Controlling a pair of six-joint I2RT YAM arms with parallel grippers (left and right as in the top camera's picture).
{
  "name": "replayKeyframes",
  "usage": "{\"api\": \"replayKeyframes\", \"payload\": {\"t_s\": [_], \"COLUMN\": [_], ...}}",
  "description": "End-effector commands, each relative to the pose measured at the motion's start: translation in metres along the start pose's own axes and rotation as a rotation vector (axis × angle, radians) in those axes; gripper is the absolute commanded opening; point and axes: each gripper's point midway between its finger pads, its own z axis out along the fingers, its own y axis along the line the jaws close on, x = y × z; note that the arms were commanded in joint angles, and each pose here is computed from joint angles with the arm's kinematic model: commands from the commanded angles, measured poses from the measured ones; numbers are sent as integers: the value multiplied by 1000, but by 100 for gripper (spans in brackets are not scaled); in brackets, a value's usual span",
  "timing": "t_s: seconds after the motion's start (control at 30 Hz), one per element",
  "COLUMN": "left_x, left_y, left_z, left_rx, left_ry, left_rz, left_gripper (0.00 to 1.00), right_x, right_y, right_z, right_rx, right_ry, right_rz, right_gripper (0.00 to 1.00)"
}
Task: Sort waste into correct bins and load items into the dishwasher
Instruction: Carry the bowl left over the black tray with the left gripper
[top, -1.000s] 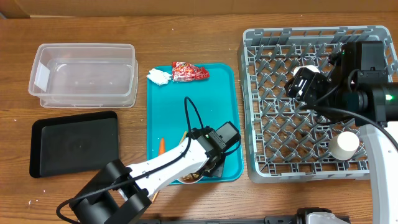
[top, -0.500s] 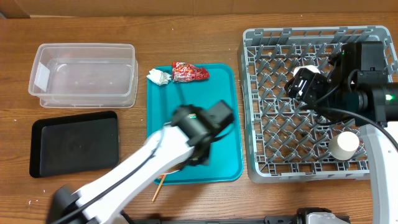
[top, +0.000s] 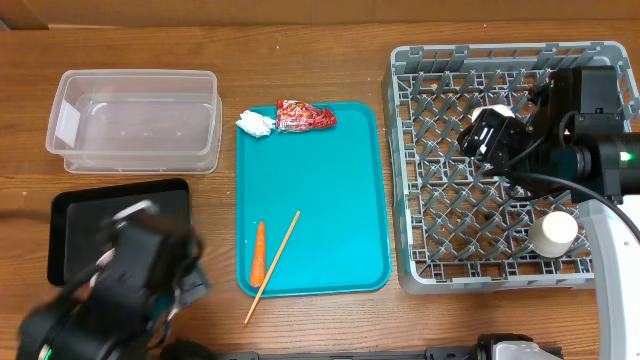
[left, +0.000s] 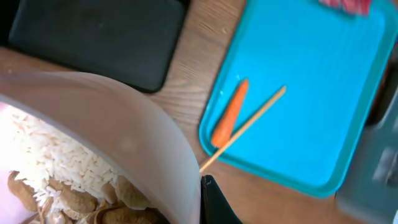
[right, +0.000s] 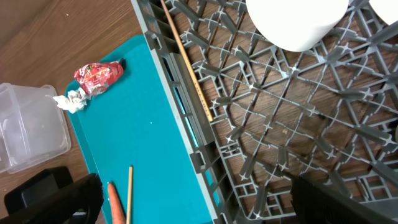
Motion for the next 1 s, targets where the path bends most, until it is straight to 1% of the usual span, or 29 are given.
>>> {"api": "replayKeyframes", "payload": {"t_s": [0.0,0.17,0.37,0.53,0.63,0.73,0.87,0.97], "left_x": [8,21,23,15,2,-15,-35,-53], "left_y": [17,14,7,20,26,22,26,25], "left_z": [10,39,70,90,105,124,148,161], "left_rx": [-18,29,56,-23,-45,26,131,268], "left_ry": [-1,60,119,178,202,235,280,270], "left_rz": [-104,-143,-152,-143,-127,-105,-133,-128], "left_gripper": [4,4,4,4,4,4,4,4], "right_x": [-4,-2,-1,0,0,0,0,2], "right_y": [3,2,2,2,1,1,1,0], "right_z": [-5,-5,-5,-5,-5,-5,-5,-5], "right_rx": [-16,-13,-10,-9,-9,-9,-7,-3], "right_ry": [-18,-11,-6,-5,-5,-5,-2,6], "right_rz": [-7,-5,-4,-4,-4,-4,-3,-2], "right_gripper": [100,100,100,100,100,100,100,100]}}
